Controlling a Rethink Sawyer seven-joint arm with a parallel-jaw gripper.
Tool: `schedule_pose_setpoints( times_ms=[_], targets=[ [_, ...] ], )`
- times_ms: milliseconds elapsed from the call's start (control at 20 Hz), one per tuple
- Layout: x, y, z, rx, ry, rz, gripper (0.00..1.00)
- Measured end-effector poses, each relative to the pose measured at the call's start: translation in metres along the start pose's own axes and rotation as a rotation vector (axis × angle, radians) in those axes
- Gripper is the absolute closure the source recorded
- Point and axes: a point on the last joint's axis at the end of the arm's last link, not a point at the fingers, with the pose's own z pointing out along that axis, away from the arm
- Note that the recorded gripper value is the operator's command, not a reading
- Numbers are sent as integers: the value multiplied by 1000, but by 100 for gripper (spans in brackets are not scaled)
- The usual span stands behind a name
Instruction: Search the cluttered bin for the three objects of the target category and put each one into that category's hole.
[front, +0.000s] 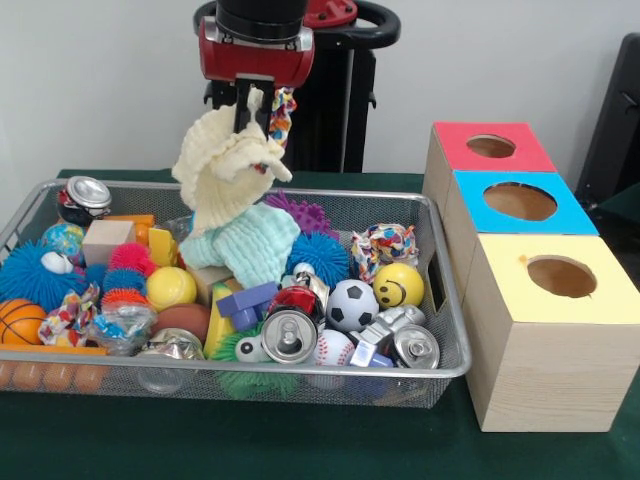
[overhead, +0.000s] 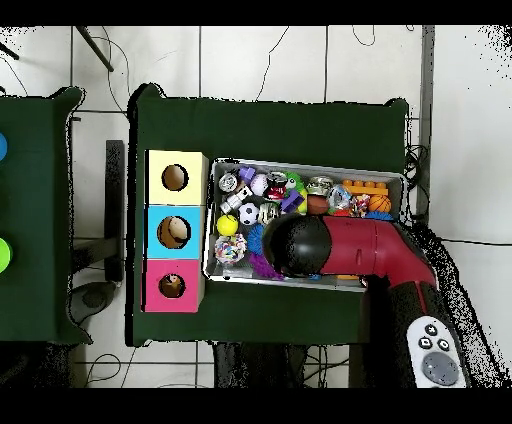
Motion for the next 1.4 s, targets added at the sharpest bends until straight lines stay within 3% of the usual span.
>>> schedule_pose_setpoints(
  times_ms=[750,1400],
  targets=[
    [-1,17,8,-3,13,-23,100],
    [-29,72,55,-12,18,-113,100]
  ],
)
